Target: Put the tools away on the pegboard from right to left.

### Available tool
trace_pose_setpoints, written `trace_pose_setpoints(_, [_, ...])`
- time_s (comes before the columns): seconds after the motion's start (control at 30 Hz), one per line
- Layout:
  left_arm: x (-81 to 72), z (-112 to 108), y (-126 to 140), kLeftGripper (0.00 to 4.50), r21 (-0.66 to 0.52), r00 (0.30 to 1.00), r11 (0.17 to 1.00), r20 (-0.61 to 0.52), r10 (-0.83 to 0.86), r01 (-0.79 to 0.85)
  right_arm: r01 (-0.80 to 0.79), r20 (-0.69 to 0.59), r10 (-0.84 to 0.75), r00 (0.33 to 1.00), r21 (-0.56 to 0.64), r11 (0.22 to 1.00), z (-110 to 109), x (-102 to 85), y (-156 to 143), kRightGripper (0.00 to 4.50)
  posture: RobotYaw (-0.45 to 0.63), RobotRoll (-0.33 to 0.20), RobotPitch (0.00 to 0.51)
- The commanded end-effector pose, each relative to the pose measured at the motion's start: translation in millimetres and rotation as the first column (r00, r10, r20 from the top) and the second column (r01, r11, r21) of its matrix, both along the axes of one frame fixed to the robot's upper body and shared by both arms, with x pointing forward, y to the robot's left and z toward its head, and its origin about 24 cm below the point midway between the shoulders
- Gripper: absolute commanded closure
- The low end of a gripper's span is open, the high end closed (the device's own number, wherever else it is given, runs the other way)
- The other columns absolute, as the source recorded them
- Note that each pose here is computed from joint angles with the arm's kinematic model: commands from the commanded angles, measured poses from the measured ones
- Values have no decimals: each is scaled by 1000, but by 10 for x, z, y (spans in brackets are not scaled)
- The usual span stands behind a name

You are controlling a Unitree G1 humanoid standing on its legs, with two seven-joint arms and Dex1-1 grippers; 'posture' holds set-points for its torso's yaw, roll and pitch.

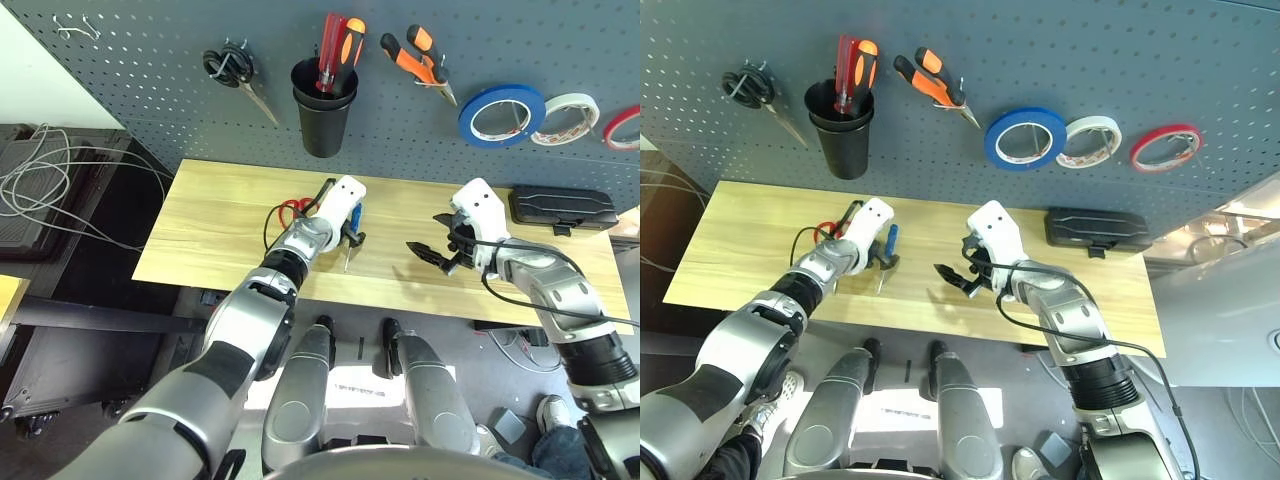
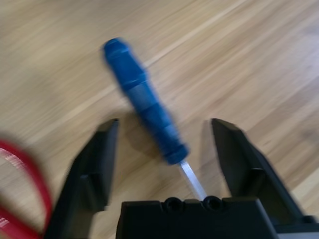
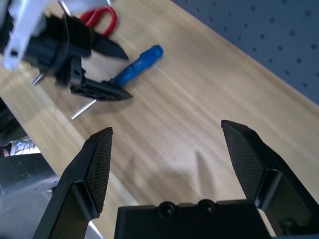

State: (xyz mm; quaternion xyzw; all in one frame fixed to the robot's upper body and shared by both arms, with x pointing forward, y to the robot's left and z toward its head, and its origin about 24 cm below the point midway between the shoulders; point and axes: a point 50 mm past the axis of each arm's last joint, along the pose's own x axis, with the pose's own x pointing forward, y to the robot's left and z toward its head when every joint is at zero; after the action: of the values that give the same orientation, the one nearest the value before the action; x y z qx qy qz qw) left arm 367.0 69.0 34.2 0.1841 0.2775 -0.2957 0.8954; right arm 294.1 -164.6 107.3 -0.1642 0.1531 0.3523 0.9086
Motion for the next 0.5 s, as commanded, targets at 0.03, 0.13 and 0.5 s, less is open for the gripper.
trace_pose_setpoints(0.03, [-56,-81,-65,2319,5,1000,1000,-28,0,0,-14,17,14,1000,-19,1000,33,-6,19,0,9,0,323])
trace_pose_setpoints(0.13, [-70,-103,-75,3272,9,1000,1000,-21,2,-2,-19,22,20,1000,-19,1000,59,-2,2,0,13,0,322])
trace_pose_setpoints(0.5, [-67,183,198,3962,-104,981,993,193,-26,47,-23,-17,23,1000,20,1000,190,-19,-209,0,44,0,319])
